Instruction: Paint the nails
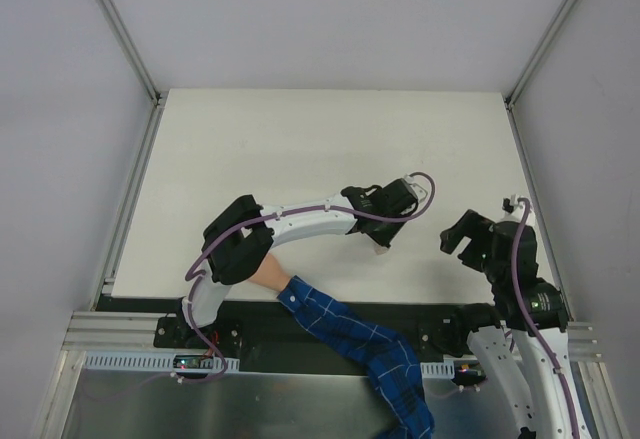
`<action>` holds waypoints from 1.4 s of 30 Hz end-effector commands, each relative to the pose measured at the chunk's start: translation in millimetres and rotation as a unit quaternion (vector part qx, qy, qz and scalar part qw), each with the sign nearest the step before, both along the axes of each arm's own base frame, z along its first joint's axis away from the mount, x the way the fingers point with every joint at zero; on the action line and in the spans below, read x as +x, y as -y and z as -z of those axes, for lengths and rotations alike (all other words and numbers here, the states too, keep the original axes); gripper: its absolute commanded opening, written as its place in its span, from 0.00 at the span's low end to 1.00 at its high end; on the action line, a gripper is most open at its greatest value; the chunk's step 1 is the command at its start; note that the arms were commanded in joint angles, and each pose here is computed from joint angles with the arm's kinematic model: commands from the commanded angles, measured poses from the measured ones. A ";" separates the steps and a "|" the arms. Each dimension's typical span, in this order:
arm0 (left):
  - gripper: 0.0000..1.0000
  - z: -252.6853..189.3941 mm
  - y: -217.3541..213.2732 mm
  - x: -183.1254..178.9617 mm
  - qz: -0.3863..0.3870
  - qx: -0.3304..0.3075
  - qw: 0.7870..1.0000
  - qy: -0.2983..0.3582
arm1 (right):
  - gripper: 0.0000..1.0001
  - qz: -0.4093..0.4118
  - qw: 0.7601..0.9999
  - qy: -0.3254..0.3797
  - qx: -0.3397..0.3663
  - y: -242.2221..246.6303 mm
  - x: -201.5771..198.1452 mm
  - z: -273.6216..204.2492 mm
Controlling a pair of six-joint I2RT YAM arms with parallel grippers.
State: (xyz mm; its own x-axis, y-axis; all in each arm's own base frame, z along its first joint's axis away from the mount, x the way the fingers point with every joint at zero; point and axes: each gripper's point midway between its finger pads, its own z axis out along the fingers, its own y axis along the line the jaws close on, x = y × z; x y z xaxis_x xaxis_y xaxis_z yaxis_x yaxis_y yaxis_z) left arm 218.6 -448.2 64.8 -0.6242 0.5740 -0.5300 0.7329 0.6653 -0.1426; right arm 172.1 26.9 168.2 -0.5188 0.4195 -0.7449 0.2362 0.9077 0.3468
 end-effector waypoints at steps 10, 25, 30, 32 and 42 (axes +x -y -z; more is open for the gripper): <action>0.00 -91.1 -57.3 -28.8 0.039 -0.116 0.990 -0.073 | 1.00 -0.286 0.955 0.034 0.074 -88.8 -0.9 -22.6; 0.00 -212.2 -135.2 -92.1 0.106 -0.307 0.937 -0.132 | 0.88 -0.646 0.735 0.164 0.128 -236.4 -49.9 -86.3; 0.00 -219.4 -145.2 -104.1 0.106 -0.319 0.932 -0.132 | 0.79 -0.668 0.703 0.199 0.139 -256.1 -55.8 -100.8; 0.00 -223.5 -149.4 -107.3 0.104 -0.325 0.932 -0.127 | 0.75 -0.676 0.694 0.202 0.144 -263.1 -61.3 -102.3; 0.00 -234.5 -151.6 -112.7 0.107 -0.347 0.924 -0.121 | 0.63 -0.684 0.675 0.232 0.147 -280.7 -70.7 -113.3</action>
State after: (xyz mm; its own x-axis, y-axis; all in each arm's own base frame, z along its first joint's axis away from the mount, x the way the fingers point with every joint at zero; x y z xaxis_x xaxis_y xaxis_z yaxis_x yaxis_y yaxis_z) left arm 109.1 -296.3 286.3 -0.6879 0.3011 -0.6604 0.7250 0.2423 -0.6447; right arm 96.5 299.0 243.3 -0.4084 -0.1598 -0.8987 -0.9128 0.0780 0.4009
